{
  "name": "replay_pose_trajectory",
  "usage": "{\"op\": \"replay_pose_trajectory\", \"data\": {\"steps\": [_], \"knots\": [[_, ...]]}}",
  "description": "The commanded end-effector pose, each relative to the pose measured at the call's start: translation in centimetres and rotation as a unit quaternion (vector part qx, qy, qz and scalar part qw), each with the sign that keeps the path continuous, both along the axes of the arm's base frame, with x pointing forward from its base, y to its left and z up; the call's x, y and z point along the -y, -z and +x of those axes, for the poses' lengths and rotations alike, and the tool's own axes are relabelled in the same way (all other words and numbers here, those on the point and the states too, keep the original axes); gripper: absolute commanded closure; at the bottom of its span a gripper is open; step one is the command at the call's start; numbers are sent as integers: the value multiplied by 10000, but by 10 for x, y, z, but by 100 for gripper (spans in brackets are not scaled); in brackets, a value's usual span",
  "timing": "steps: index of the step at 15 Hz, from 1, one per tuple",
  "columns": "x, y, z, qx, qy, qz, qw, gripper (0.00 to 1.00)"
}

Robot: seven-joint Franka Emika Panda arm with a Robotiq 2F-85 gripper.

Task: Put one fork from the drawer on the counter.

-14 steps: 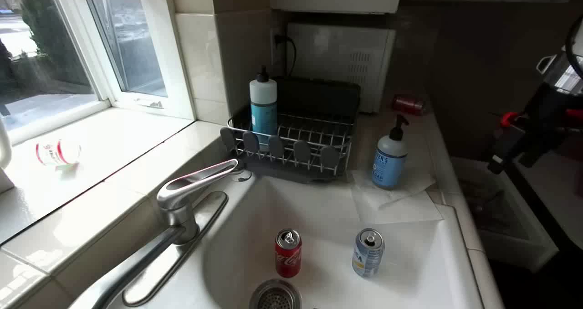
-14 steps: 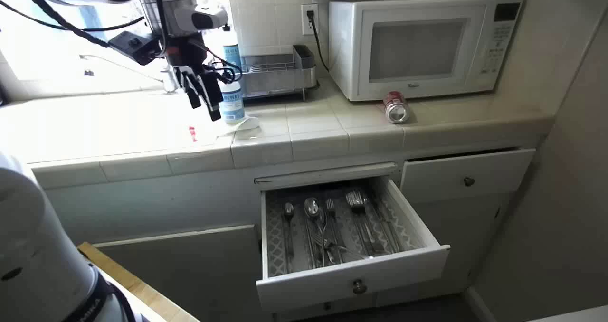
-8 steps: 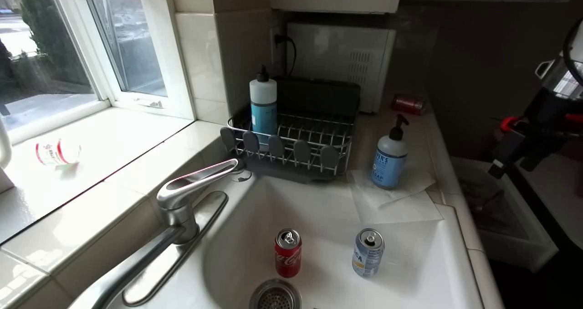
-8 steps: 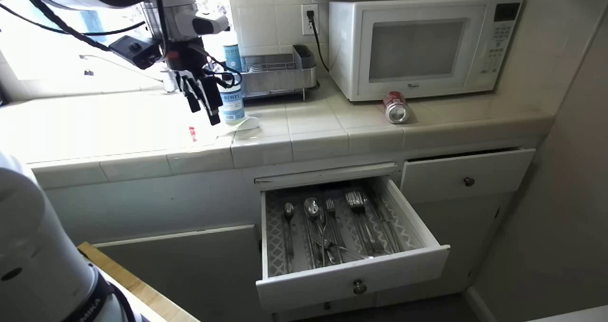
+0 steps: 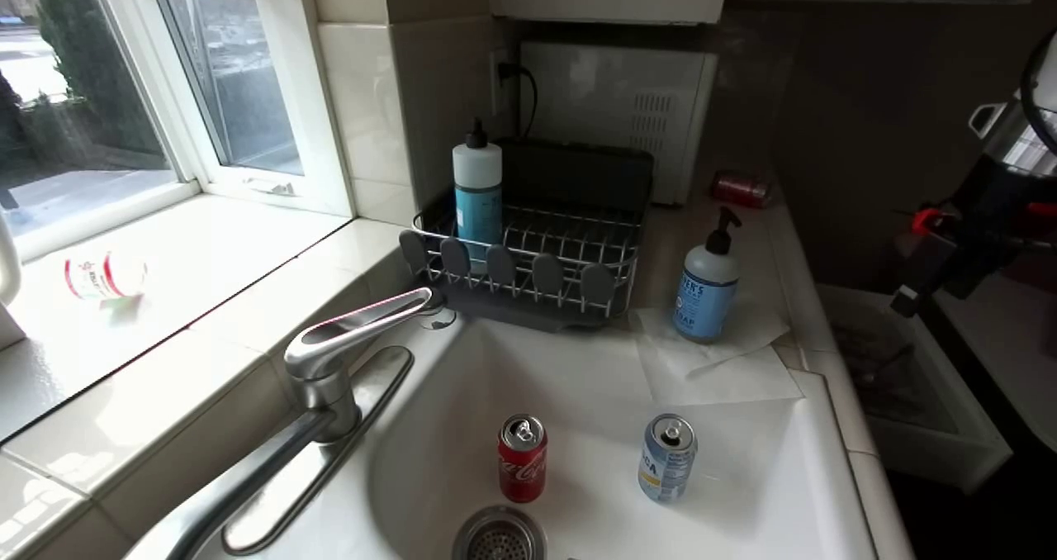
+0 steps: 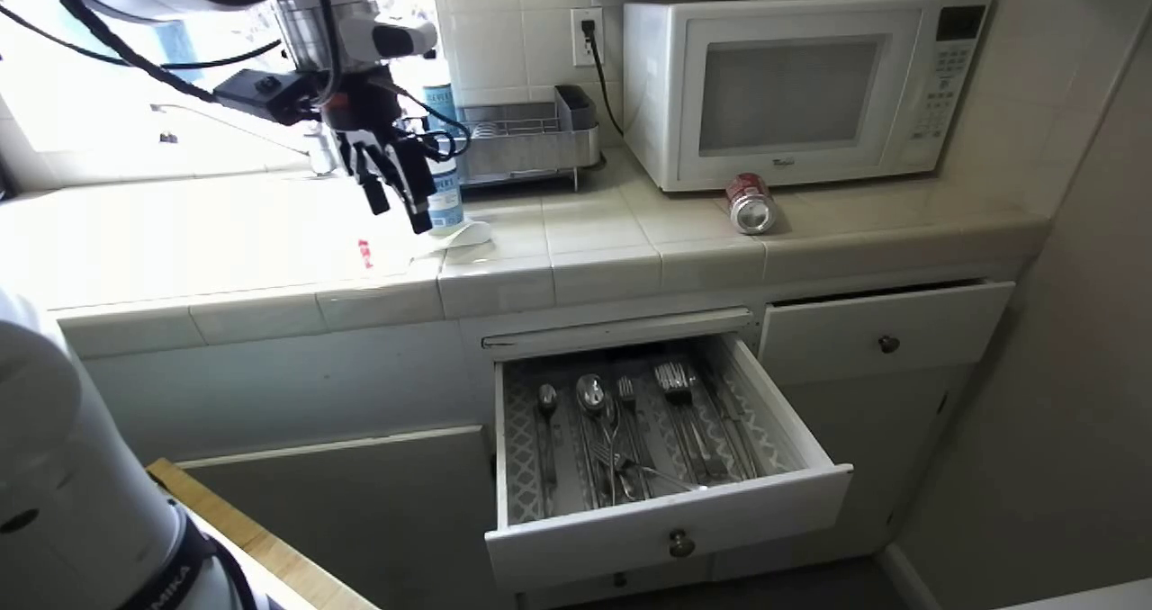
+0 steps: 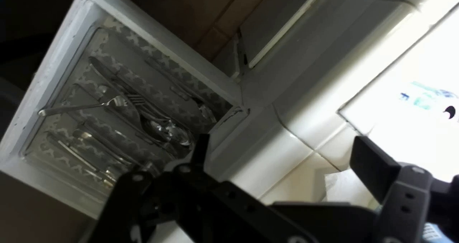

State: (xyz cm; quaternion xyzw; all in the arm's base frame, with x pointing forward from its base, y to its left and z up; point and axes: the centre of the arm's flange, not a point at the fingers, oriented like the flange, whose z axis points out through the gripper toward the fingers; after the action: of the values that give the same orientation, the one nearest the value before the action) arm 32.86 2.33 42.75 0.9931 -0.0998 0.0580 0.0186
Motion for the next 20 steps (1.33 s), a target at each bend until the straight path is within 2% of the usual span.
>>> {"op": "replay_pose_trajectory", "data": {"steps": [1, 3, 6, 9, 14, 17, 18, 20], "knots": [[58, 11, 17, -327, -847, -445, 9949, 0], [96, 16, 24, -484, -1401, -290, 9885, 0], [150, 27, 31, -500, -2079, 198, 9767, 0], [187, 43, 34, -729, -2732, 460, 9581, 0], [201, 60, 58, -1474, -3471, 83, 9261, 0], [213, 81, 71, -1739, -3732, -571, 9095, 0], [198, 66, 57, -1512, -3556, -200, 9221, 0], [204, 77, 64, -1655, -3655, -379, 9152, 0]]}}
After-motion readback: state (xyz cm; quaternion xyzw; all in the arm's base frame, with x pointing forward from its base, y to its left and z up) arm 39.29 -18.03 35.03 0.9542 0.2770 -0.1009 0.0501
